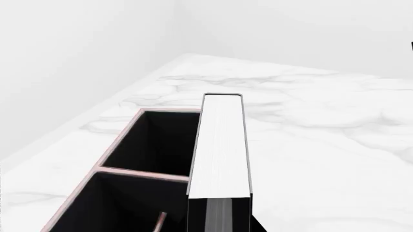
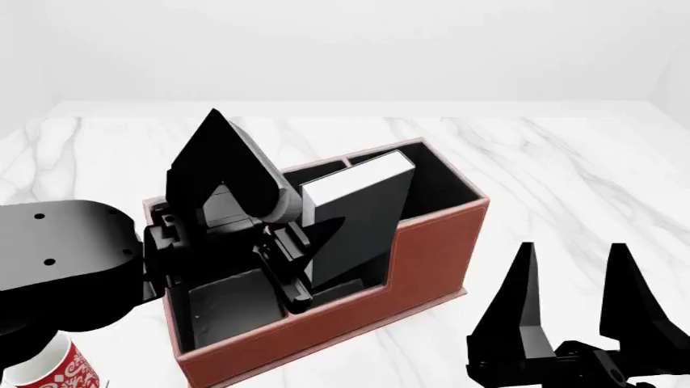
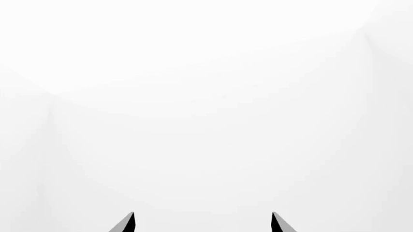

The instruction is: Pick up the book and place it in the back compartment of the caddy.

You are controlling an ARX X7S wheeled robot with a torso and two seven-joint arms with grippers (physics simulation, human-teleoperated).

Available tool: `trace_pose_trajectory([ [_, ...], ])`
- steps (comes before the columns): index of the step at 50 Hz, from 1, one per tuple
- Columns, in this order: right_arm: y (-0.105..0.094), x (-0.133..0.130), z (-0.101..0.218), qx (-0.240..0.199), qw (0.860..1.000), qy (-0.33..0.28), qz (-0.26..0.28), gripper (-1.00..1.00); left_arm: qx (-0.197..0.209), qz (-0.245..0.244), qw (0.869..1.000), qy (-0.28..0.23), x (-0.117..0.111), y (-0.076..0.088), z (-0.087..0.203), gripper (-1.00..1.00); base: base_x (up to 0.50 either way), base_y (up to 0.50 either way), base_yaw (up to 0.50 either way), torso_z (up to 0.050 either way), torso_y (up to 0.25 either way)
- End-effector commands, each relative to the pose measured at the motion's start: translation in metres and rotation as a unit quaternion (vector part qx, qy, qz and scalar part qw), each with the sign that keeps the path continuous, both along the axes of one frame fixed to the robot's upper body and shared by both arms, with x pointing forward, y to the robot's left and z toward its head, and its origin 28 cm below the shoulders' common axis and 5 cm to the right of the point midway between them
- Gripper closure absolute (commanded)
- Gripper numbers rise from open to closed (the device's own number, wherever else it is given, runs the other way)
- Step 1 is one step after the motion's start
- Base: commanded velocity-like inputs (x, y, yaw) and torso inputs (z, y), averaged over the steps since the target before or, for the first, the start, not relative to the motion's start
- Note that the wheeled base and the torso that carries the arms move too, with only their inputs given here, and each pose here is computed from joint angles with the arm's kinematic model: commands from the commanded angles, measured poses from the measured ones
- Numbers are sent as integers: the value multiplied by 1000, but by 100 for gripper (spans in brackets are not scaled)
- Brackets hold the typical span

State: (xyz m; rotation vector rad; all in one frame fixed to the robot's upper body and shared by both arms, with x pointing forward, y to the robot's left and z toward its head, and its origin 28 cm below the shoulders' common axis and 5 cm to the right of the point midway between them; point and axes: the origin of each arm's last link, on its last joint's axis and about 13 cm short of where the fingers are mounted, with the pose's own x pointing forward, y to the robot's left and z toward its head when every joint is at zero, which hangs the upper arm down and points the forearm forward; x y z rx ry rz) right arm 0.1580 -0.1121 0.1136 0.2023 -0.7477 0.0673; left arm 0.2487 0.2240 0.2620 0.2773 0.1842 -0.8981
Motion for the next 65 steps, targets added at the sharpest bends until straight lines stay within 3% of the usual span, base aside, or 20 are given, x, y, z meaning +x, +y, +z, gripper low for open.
trace_pose_trajectory([
  [1,0,1,1,-8,1000,-9,-5,-100,-17,2,999,-31,3,0,6,100,0,0,0,0,0],
  [65,0,1,-1,-8,1000,-4,-2,-100,-17,15,1000,-13,16,4,-21,100,0,0,0,0,1],
])
